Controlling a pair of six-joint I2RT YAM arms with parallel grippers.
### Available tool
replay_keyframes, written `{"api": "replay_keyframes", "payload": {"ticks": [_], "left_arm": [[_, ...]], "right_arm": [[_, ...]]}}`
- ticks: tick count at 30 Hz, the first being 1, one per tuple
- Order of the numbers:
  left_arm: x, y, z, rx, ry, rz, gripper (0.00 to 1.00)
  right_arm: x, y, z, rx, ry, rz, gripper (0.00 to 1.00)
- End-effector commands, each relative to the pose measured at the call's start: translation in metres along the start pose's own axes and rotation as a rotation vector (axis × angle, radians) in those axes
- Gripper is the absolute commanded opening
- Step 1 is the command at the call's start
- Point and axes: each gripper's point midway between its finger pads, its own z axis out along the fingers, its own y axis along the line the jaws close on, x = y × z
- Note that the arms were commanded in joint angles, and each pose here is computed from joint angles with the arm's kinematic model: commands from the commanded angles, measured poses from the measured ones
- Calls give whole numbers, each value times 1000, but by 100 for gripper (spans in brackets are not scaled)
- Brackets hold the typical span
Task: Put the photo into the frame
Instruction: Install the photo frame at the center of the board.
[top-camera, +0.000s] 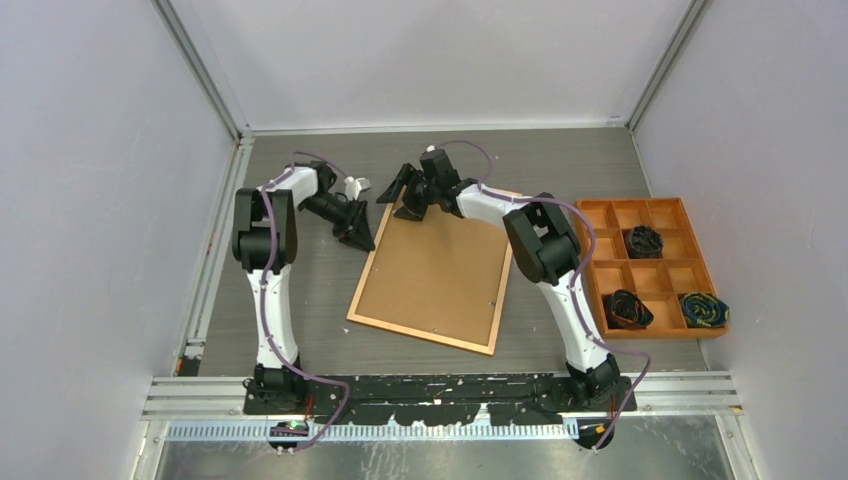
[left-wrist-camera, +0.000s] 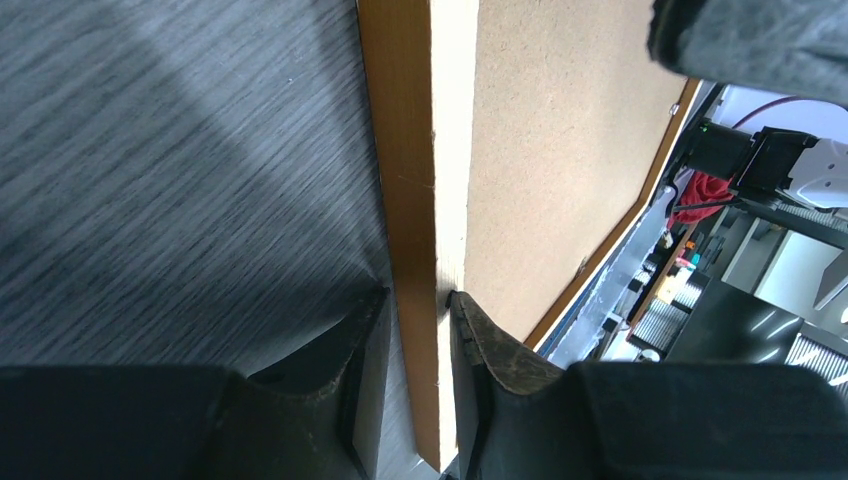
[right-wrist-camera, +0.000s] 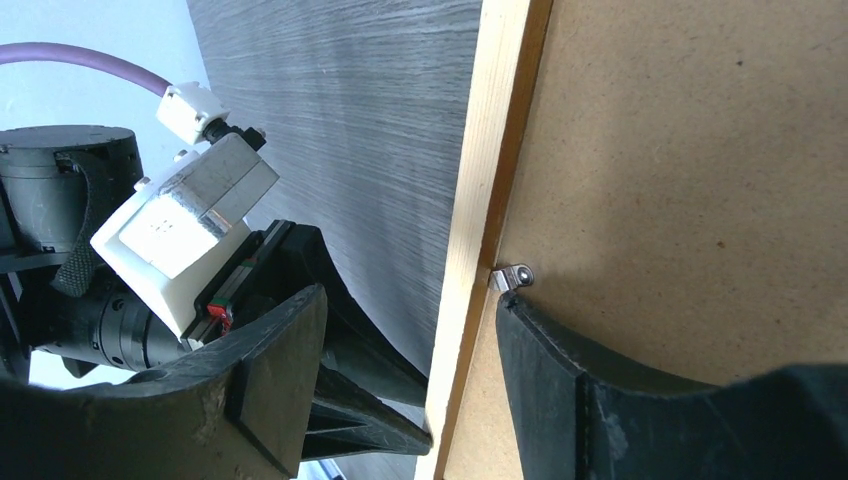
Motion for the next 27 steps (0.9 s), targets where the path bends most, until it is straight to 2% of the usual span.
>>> {"api": "replay_keyframes", "payload": {"ticks": [1,19,22,27], "left_arm": [[7,15,2,-70,25,38,29],[15,16,0,-81,42,57,28],[15,15,-3,-83,39,62,28],[14,15,-5,-83,34,63,28]], "right_arm": [[-10,0,7,14,-54,0,67],[-16,8,14,-25,-84,30,66],[-26,11,1,-29,-104,12,66],[-70,17,-44,-14,-196,-45,67]]}}
